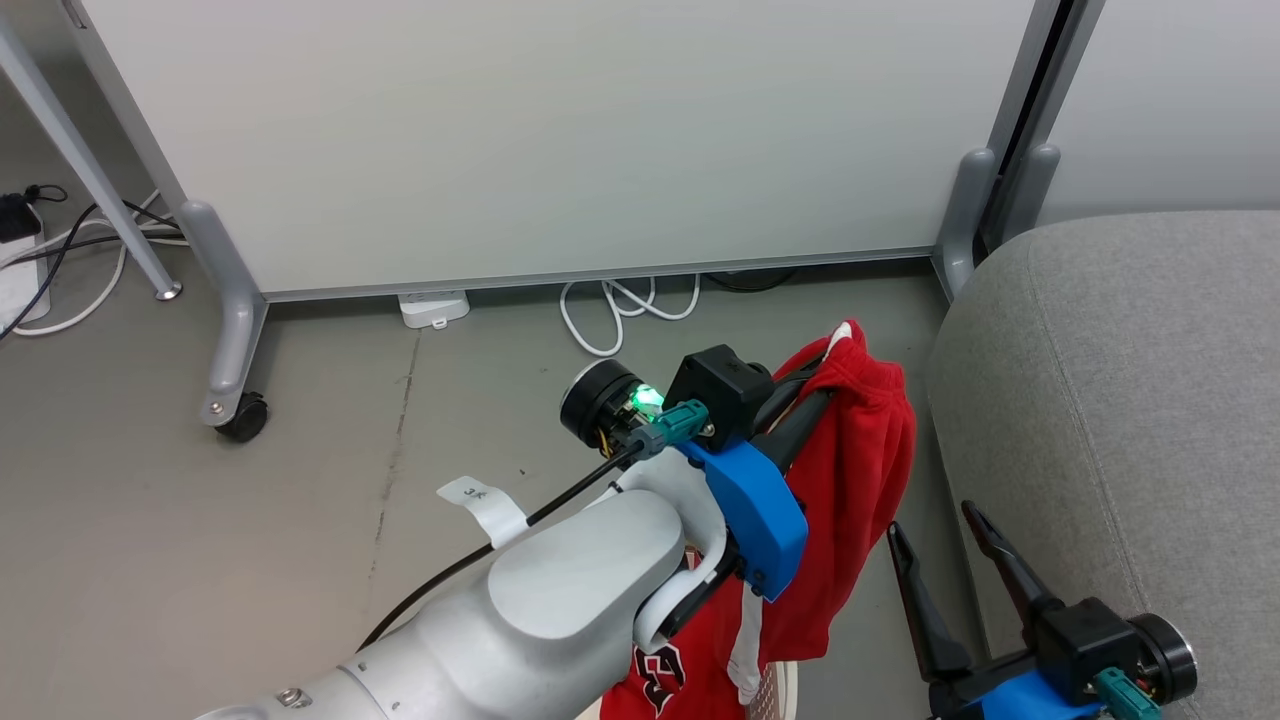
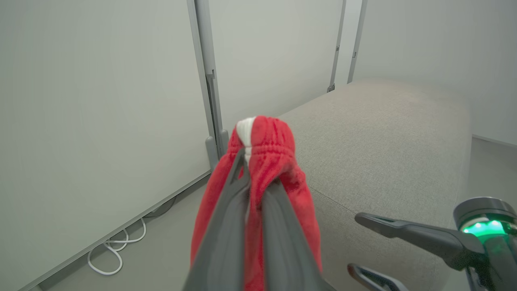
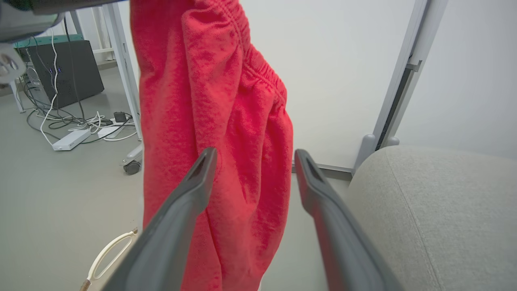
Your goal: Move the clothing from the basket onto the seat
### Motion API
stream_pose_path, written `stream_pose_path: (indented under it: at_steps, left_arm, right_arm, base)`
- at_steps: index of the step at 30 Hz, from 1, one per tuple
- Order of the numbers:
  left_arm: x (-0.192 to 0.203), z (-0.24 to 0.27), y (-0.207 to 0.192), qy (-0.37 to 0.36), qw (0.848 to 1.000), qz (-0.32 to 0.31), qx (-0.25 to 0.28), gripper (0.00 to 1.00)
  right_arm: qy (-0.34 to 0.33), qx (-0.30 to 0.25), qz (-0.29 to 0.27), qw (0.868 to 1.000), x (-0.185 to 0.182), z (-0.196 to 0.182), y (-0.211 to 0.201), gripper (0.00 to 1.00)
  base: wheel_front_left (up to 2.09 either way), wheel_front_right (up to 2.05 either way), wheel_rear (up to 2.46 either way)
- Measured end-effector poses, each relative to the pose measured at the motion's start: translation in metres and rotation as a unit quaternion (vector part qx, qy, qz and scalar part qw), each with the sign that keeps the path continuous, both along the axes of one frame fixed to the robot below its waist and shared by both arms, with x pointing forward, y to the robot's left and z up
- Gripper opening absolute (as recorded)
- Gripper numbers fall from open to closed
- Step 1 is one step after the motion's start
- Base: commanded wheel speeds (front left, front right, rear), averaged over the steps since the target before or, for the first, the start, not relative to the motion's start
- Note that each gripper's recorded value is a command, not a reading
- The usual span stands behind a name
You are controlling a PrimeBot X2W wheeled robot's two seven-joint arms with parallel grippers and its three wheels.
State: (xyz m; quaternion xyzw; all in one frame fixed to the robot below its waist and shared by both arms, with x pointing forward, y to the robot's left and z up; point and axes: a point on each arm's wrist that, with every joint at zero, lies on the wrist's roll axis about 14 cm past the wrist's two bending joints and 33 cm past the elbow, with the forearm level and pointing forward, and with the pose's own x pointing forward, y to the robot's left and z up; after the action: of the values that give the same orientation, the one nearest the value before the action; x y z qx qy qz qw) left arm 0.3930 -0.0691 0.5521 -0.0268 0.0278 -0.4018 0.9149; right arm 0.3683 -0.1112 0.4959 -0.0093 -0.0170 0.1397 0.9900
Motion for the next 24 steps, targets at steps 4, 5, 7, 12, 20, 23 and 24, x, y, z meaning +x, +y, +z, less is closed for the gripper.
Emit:
stream_pose_path:
  at_steps: [4, 5, 7, 12, 20, 23, 24]
  left_arm:
    - [-0.001, 0.000, -0.001, 0.002, 1.000, -0.003, -0.001, 0.00]
    - [-0.001, 0.000, -0.001, 0.002, 1.000, -0.004, -0.002, 0.00]
    - [-0.001, 0.001, -0.002, 0.001, 1.000, -0.006, -0.003, 0.00]
    - [-0.002, 0.002, -0.004, 0.001, 1.000, -0.010, -0.003, 0.00]
    - [-0.003, 0.002, -0.006, 0.003, 1.000, -0.014, -0.005, 0.00]
    - [-0.004, 0.004, -0.006, 0.002, 1.000, -0.016, -0.008, 0.00]
    - [-0.004, 0.004, -0.006, 0.001, 1.000, -0.016, -0.008, 0.00]
  right_arm:
    - [0.014, 0.002, 0.014, 1.000, 0.004, -0.008, 0.010, 1.00]
    - [0.018, 0.004, 0.017, 1.000, 0.005, -0.010, 0.012, 1.00]
    - [0.025, 0.010, 0.024, 0.999, 0.009, -0.013, 0.018, 1.00]
    - [0.034, 0.004, 0.040, 0.999, 0.018, -0.018, 0.028, 1.00]
    - [0.046, -0.008, 0.055, 0.997, 0.033, -0.025, 0.038, 1.00]
    - [0.048, -0.009, 0.055, 0.997, 0.039, -0.025, 0.039, 1.00]
    - [0.048, -0.007, 0.055, 0.997, 0.041, -0.025, 0.039, 1.00]
  base:
    - [0.00, 0.00, 0.00]
    - [0.00, 0.00, 0.00]
    - [0.00, 0.00, 0.00]
    - [0.00, 0.00, 0.00]
    - [0.00, 0.00, 0.00]
    - [0.00, 0.00, 0.00]
    - [0.00, 0.00, 0.00]
